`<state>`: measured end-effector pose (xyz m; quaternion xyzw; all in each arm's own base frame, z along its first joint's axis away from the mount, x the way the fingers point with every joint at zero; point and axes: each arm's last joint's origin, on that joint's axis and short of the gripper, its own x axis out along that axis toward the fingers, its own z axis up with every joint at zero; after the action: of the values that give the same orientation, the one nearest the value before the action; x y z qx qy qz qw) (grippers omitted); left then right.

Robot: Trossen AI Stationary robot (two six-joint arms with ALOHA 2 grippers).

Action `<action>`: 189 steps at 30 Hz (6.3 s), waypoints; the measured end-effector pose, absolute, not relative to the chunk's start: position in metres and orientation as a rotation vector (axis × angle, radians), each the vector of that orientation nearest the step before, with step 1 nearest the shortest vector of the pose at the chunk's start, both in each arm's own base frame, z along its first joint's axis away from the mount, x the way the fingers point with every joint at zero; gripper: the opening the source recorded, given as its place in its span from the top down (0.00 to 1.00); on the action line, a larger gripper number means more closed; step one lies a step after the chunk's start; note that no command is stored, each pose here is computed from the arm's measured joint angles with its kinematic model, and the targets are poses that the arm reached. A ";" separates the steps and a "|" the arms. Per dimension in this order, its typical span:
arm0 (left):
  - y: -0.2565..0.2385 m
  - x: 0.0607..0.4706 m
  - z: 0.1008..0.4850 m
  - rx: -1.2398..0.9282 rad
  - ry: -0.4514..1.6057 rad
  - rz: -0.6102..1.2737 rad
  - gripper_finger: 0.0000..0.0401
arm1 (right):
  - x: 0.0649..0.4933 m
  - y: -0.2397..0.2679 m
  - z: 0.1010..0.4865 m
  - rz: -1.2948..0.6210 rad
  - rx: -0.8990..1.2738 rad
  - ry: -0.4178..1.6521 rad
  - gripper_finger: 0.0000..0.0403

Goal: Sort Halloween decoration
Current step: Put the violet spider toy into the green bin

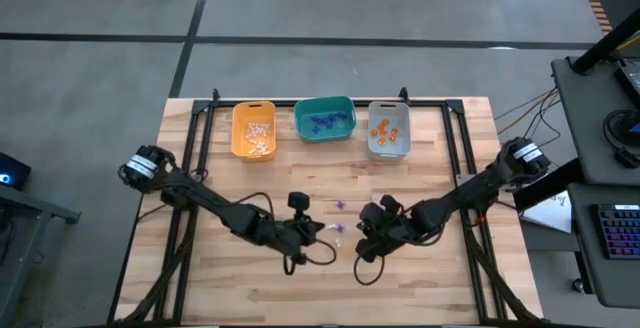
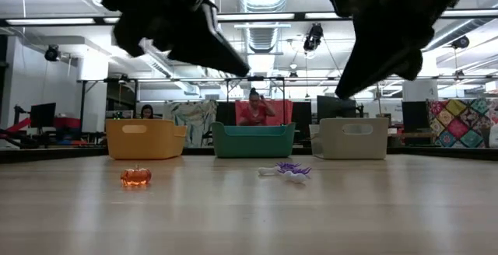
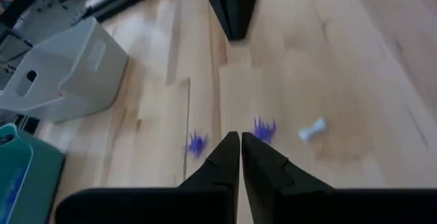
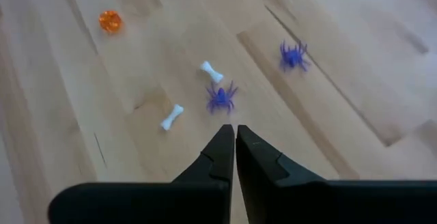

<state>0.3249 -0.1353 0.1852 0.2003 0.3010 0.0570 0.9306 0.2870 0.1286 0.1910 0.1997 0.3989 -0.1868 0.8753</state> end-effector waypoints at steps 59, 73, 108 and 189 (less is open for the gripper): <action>-0.116 0.370 0.096 0.180 0.559 0.129 1.00 | 0.307 0.117 0.126 -0.460 0.705 0.747 0.63; -0.114 0.367 0.092 0.196 0.590 0.131 1.00 | 0.312 0.117 0.110 -0.319 0.276 0.808 0.66; -0.107 0.346 0.121 0.230 0.528 0.229 1.00 | 0.324 0.106 0.109 -0.294 0.380 0.753 0.98; -0.087 0.239 0.185 0.091 0.239 0.233 1.00 | 0.323 0.090 0.126 -0.126 0.123 0.820 0.98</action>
<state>0.2389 -0.0871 0.1848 0.0453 0.1188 0.1158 0.9851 0.3229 0.0896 0.1262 0.0596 0.3981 -0.0613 0.9134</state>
